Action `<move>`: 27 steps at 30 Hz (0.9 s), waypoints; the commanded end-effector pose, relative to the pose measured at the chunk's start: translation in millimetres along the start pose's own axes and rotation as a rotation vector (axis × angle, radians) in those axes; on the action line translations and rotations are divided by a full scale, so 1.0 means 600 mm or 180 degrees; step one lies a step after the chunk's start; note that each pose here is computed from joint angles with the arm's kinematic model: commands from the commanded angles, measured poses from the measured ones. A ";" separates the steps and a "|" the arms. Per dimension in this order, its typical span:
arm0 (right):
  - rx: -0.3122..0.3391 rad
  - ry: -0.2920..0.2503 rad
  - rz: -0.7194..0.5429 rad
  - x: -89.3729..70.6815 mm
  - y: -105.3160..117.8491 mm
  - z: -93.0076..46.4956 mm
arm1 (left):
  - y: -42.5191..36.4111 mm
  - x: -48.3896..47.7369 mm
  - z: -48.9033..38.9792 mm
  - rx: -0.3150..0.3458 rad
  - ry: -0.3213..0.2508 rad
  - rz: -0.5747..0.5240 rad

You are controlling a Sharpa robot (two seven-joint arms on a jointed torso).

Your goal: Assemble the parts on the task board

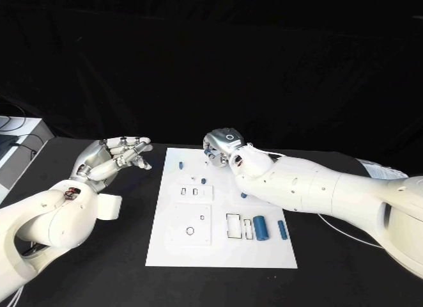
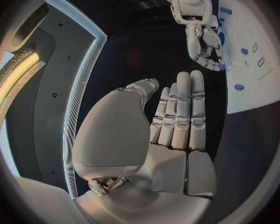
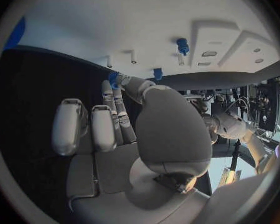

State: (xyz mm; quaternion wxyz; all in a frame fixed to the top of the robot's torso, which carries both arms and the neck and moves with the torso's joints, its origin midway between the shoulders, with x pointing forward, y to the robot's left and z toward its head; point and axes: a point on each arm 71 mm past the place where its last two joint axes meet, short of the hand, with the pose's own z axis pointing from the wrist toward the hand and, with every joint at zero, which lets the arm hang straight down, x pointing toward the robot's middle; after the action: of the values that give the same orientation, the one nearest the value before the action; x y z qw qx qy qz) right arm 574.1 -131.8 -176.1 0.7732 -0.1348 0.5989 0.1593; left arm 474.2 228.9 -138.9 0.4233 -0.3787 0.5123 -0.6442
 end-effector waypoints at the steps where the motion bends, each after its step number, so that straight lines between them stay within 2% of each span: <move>1: -0.0017 0.0067 -0.0071 0.003 -0.002 0.000 | -0.003 0.004 0.000 0.0033 0.0062 -0.0005; 13: -0.0025 0.0060 -0.0166 0.001 -0.008 -0.005 | -0.003 0.000 0.001 0.0031 0.0047 0.0003; 27: -0.0036 0.0133 -0.0190 0.004 -0.007 -0.004 | -0.003 0.000 0.002 0.0030 0.0047 0.0004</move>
State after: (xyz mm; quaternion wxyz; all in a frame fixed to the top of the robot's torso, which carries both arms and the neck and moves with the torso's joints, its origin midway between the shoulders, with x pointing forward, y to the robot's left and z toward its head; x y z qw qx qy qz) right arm 574.1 -137.1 -177.7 0.7690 -0.1501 0.6045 0.1437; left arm 475.6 231.4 -138.6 0.4269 -0.3786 0.5120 -0.6421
